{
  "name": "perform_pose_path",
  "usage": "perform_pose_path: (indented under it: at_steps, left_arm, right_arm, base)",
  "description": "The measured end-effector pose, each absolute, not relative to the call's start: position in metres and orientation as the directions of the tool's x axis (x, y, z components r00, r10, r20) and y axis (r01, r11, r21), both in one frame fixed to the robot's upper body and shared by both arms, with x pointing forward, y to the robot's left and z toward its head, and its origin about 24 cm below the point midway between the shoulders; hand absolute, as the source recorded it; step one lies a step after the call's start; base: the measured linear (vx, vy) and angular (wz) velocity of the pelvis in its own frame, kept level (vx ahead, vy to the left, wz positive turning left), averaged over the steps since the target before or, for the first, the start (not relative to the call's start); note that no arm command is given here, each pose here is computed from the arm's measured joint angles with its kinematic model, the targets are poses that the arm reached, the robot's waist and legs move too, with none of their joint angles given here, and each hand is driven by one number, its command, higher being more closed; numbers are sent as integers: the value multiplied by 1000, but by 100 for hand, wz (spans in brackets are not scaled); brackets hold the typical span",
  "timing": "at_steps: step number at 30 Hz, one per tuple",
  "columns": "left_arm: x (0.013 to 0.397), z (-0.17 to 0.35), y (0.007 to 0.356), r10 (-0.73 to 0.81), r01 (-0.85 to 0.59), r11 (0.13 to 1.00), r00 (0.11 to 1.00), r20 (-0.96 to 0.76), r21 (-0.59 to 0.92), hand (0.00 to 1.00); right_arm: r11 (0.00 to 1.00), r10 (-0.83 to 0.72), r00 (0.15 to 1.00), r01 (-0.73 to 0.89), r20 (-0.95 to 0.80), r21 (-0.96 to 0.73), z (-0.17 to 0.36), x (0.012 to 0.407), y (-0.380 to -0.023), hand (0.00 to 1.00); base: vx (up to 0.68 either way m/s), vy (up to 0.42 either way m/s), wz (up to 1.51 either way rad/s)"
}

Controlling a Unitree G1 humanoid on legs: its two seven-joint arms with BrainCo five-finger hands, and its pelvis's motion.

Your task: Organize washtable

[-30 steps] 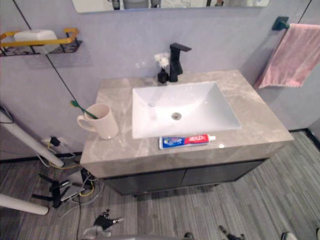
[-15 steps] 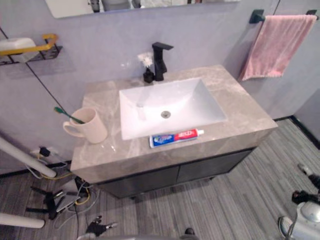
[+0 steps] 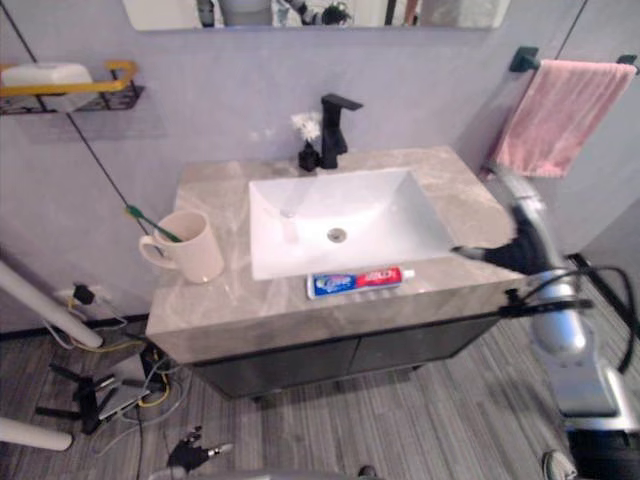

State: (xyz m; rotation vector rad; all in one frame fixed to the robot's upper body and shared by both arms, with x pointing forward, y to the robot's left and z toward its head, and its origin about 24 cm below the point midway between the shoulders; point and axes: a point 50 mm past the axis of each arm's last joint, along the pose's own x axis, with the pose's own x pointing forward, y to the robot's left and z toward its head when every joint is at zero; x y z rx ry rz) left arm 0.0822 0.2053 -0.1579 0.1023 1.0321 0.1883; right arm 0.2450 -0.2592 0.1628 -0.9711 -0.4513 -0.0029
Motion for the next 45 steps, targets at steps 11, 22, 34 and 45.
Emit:
perform_pose_path:
  at_steps: [11,22,34,45]
  left_arm:
    - [95,-156,198,147,-13,986,536,-832,167,0]
    - [108,-154,191,108,32,988,562,-820,153,0]
    - [116,-153,184,71,59,990,575,-815,128,0]
    - [116,-153,184,67,60,990,576,-815,124,0]
  right_arm:
    - [526,409,912,-264,-31,-809,88,264,-218,0]
    - [434,396,913,-283,-102,-855,79,273,-217,0]
    - [226,408,909,-188,-82,-956,89,283,-210,100]
    - [243,425,903,-186,-68,-952,92,276,-207,100]
  base:
    - [-24,-25,16]
    - [-46,-28,7]
    - [-2,-2,0]
    - [-19,-9,0]
